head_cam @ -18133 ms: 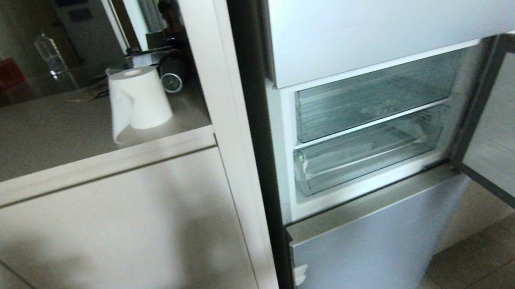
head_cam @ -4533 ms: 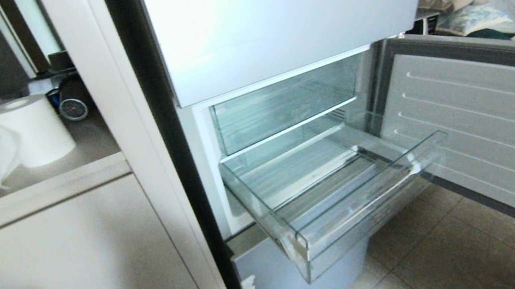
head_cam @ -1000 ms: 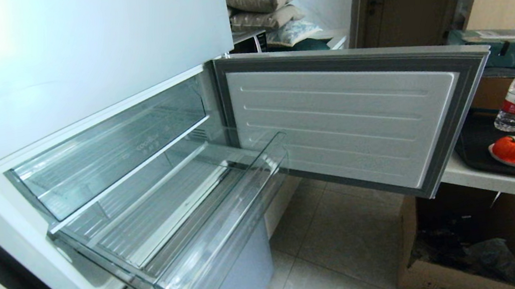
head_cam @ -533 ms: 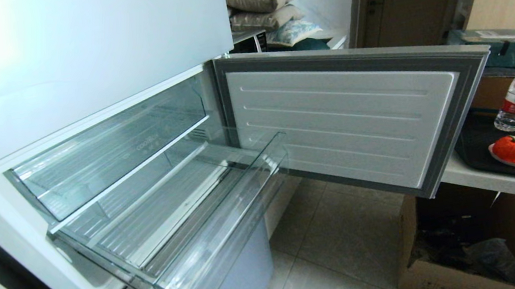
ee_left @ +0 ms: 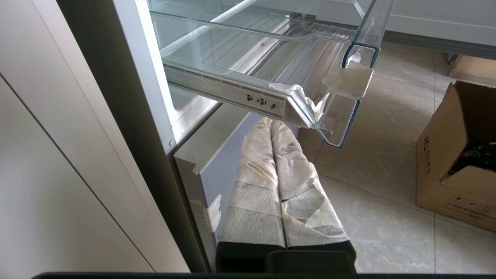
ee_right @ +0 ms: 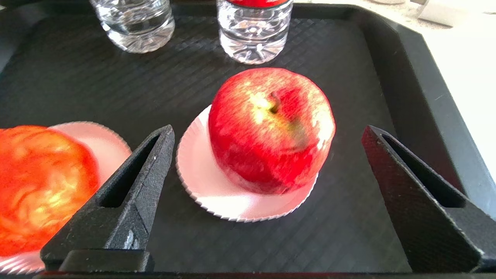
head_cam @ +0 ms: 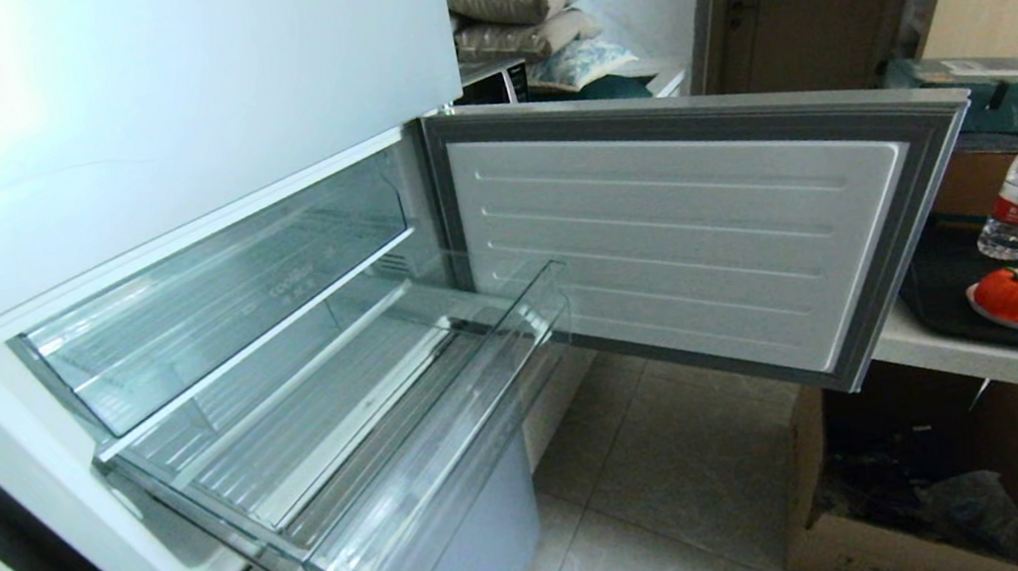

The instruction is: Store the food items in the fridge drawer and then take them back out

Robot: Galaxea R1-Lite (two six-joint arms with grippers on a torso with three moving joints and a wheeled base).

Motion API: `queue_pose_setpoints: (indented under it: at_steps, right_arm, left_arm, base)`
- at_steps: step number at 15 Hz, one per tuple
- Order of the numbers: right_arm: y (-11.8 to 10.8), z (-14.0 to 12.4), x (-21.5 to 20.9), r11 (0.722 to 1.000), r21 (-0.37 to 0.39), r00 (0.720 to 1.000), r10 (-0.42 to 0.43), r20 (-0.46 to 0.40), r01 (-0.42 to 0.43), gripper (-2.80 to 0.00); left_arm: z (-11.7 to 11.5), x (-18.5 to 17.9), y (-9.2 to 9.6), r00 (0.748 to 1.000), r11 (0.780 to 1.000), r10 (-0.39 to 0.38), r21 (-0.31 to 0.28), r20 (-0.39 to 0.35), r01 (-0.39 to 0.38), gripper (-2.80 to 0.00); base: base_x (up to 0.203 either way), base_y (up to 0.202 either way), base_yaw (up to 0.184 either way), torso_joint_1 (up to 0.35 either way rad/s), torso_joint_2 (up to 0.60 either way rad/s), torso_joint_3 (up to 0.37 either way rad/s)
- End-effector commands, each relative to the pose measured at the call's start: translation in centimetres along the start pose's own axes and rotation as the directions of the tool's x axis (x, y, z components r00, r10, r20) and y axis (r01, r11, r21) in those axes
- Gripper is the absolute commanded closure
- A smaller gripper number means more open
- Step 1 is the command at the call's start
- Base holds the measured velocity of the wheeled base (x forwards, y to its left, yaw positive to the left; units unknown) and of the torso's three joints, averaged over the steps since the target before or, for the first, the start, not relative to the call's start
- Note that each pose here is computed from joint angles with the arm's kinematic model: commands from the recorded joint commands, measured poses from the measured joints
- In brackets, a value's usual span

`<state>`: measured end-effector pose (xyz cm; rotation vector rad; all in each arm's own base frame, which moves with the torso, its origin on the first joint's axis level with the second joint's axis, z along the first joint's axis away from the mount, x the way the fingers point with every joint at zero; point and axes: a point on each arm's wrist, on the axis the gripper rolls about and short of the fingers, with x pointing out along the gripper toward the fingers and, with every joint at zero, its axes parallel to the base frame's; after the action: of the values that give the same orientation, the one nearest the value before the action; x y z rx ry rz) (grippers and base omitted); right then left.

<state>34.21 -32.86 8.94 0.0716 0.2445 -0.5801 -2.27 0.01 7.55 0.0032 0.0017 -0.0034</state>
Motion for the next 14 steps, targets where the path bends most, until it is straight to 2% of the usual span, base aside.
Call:
queue_pose_setpoints:
  at_steps: [1,14]
  right_arm:
    - [0.0,-0.3,0.7,1.0,0.001,1.0,0.003,0.007,-0.003,-2.8]
    - [0.8,-1.6,2.8,1.0,0.0,1.0,0.022,0.005,-0.022,-2.8]
  left_arm:
    - [0.0,0.0,0.0,1.0,1.0,0.0,0.0,-0.001,0.0,0.0]
    - [0.0,0.0,0.0,1.0,1.0,0.0,0.0,-0.001,0.0,0.0]
  base:
    - [0.0,0.0,0.0,0.0,0.0,0.0]
    - [0.0,0.0,0.0,0.0,0.0,0.0]
